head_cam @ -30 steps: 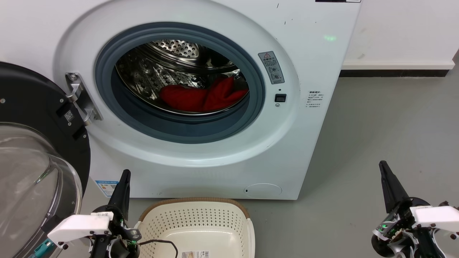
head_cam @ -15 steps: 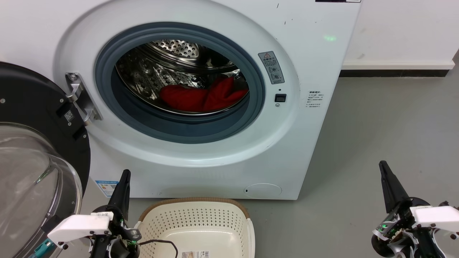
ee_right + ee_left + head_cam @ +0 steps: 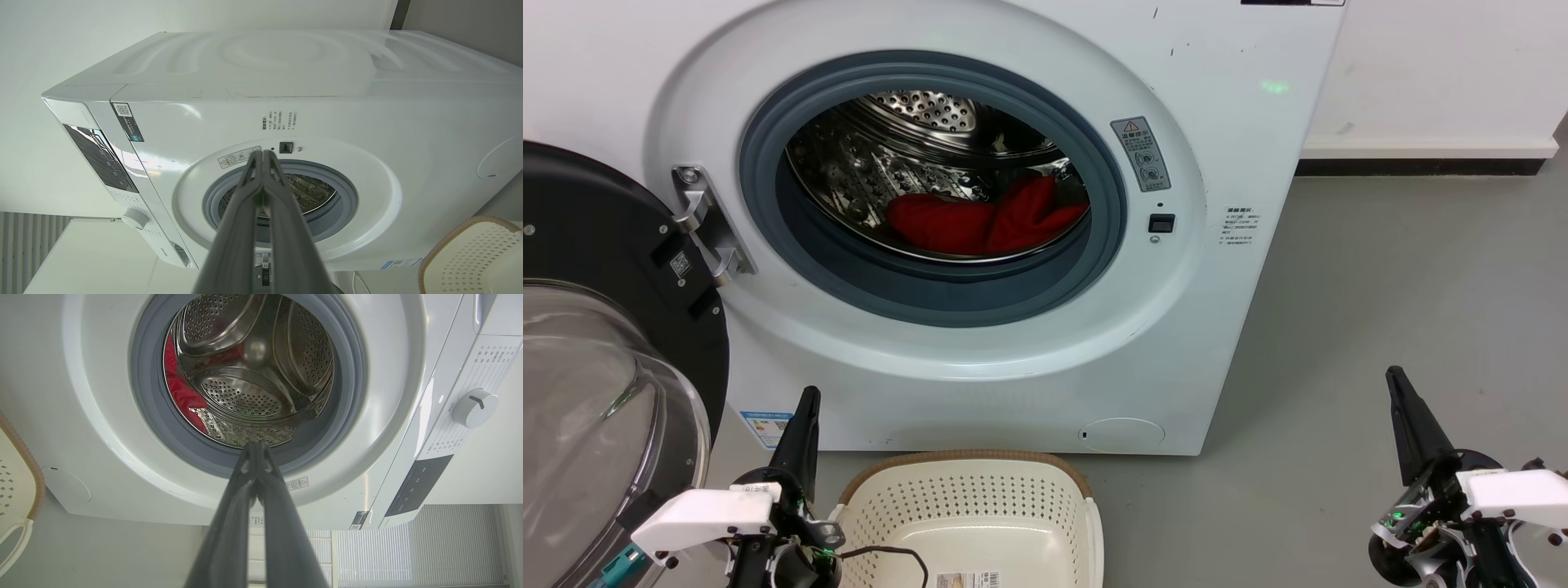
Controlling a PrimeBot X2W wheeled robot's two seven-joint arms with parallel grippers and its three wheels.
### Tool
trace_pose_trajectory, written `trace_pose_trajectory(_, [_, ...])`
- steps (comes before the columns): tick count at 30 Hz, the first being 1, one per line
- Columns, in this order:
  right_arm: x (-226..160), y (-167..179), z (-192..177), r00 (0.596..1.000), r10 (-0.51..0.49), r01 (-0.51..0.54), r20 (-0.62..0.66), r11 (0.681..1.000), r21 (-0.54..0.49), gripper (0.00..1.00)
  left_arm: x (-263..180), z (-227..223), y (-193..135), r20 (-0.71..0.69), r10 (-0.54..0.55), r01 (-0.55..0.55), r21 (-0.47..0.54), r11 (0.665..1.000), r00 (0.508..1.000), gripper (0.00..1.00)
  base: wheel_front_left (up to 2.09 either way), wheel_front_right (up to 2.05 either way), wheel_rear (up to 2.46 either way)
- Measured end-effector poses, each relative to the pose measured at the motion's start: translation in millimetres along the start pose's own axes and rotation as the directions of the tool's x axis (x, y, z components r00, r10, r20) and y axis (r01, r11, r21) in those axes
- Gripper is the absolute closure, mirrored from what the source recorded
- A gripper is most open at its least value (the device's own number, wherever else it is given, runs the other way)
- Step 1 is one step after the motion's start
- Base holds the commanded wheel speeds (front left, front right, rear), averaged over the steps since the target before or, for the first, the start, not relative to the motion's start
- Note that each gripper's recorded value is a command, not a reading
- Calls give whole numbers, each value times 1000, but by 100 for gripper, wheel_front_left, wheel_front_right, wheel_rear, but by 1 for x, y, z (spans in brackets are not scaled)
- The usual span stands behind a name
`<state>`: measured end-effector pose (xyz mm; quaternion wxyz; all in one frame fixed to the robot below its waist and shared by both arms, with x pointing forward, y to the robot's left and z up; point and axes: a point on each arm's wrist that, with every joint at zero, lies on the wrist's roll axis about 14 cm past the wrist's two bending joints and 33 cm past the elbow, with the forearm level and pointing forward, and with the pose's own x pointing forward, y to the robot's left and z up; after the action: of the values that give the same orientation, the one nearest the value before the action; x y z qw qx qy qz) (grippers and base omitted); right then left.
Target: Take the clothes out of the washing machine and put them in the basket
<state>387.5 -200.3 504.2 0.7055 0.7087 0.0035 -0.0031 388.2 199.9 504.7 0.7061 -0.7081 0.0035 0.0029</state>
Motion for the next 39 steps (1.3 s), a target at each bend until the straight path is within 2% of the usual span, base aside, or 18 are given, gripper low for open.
trace_pose_trajectory(7, [0,0,0,1000,0,0,0,1000,0,100,0,0,0,0,0,0,0,1000,1000,100,0,0,0])
trace_pose_trajectory(8, [0,0,0,1000,0,0,0,1000,0,0,0,0,0,0,0,0,0,1000,1000,0,0,0,0])
trace_pose_trajectory(13, [-15,-32,2,996,-93,93,13,996,8,0,-15,0,32,10,96,-96,-8,995,995,0,0,0,0])
trace_pose_trajectory(19, [-16,-31,6,995,-92,93,47,995,-29,0,-16,5,32,45,94,-95,19,995,995,0,0,0,0])
trace_pose_trajectory(29, [-21,-39,27,984,-121,143,129,974,-177,0,-19,34,30,152,91,-116,161,980,984,0,0,0,0])
trace_pose_trajectory(34, [-22,-35,34,982,-106,149,153,942,-302,0,-19,46,23,194,80,-125,235,964,978,0,0,0,0])
trace_pose_trajectory(37, [-20,-23,38,984,-68,131,162,901,-413,0,-19,52,18,220,68,-129,279,952,973,0,0,0,0])
trace_pose_trajectory(39, [-18,-12,38,987,-34,108,157,862,-495,0,-18,54,14,230,60,-132,311,941,971,0,0,0,0])
